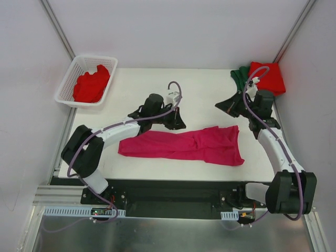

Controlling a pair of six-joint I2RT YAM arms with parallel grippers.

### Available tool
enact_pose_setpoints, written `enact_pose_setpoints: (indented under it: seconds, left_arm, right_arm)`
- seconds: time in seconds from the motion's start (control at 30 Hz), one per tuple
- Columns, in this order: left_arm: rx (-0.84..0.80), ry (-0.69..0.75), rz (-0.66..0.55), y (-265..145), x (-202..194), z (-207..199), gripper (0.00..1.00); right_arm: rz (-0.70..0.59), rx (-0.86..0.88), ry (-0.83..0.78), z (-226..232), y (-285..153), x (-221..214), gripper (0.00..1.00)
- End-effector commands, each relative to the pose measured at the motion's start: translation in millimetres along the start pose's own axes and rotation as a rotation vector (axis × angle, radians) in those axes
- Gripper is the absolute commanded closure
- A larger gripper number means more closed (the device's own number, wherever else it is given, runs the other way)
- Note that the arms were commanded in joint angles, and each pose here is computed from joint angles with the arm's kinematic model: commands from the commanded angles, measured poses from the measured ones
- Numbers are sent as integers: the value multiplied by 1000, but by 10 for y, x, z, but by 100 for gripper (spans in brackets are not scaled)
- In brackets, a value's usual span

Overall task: Fold and stack the t-shirts
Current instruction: Fold the other side of the tshirt into a rectangle, then rotate the tshirt 90 degrees

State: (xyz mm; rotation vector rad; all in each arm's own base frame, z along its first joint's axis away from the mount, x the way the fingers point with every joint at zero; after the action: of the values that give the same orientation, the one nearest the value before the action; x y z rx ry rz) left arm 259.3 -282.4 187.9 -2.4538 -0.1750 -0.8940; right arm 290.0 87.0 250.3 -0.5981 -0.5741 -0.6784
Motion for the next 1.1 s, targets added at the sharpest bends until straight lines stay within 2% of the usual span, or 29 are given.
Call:
enact_pose_setpoints:
  seconds: [0.0,0.13,0.17,0.4,0.7,1.07]
  left_arm:
    - [-265,-87,42,264,-18,-270,100]
    - [-441,-170,144,623,-220,-378,100]
    - [-500,-184,129,658,-178,-457,100]
    - [-634,-271,198,897,-311,-517,100]
    - [-538,-374,280,1221,-610,-163,100]
    - [-414,-478,373,1384,-1073,245,100]
  right_arm:
    - [15,-125,-16,-26,-196,2,99]
    - [0,-160,-32,-33,-306,7,99]
    - [-1,-162,-39,-25,-324,11,99]
    - [10,-195,-54,-61,-397,-14,99]
    - [19,-202,-55,-84,-408,-36,99]
    - [26,-215,-43,-121,-405,-47,99]
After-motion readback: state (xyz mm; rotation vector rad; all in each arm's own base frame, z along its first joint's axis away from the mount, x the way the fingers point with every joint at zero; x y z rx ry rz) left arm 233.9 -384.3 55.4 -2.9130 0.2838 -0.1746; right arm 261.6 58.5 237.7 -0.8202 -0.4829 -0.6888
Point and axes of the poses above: each gripper's point midway between its finger pads, its own y axis out along the fingers, its own z axis along the line the jaws close on, x = y × z, the point moved 8 cm from there along -y, back along the fingers, and after that the axes turned 8 degrees about -y, right-handed, at the moved point
